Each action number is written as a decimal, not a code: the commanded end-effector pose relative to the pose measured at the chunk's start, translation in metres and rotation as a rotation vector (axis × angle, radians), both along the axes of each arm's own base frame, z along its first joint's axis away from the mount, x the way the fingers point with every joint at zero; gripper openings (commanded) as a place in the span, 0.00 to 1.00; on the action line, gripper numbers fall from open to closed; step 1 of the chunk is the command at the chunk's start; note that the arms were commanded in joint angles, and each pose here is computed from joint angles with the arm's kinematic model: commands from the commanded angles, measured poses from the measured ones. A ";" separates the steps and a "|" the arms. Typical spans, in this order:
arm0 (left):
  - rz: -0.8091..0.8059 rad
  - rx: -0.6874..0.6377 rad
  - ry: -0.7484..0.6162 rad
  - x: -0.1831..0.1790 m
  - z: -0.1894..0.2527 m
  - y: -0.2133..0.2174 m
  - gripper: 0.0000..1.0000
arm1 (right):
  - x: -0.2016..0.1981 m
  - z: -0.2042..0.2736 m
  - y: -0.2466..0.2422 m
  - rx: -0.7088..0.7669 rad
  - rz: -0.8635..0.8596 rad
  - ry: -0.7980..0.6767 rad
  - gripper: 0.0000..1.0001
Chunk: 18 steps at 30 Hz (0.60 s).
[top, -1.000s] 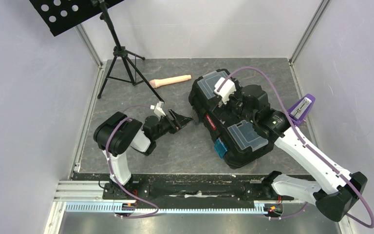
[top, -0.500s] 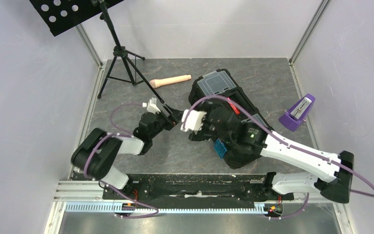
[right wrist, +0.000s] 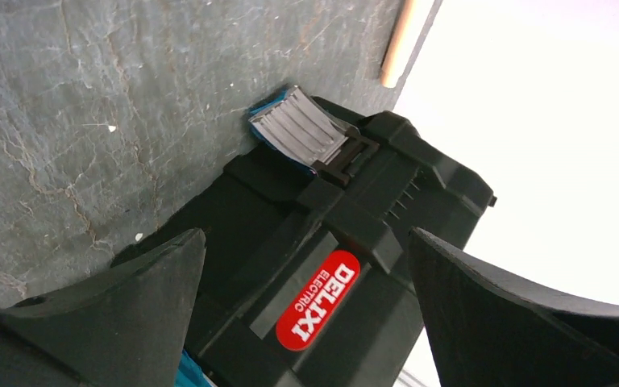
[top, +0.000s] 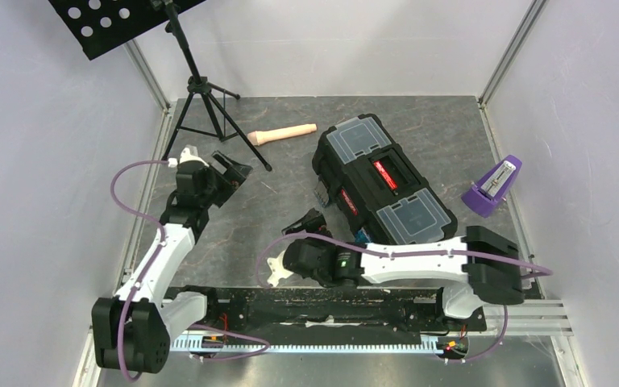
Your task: Pack the tool kit
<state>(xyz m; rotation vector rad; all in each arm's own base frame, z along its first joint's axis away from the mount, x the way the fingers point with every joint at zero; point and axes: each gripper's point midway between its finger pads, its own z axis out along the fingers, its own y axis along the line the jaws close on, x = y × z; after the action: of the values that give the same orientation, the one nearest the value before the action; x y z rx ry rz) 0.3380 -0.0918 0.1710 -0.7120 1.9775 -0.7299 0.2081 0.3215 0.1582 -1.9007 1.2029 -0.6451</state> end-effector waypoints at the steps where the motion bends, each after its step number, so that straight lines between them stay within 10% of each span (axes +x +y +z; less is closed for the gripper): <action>1: -0.043 0.107 0.094 -0.026 -0.017 0.015 0.96 | 0.012 -0.010 0.002 -0.120 -0.015 -0.116 0.98; 18: -0.156 0.051 0.084 -0.030 -0.021 -0.010 0.95 | 0.073 -0.076 -0.010 -0.343 -0.151 -0.264 0.98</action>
<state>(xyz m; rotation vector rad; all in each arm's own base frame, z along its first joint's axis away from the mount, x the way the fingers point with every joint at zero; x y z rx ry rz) 0.3084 -0.0919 0.1489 -0.6462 2.1332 -0.7053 0.2675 0.3061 0.0754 -2.0251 1.1261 -1.1595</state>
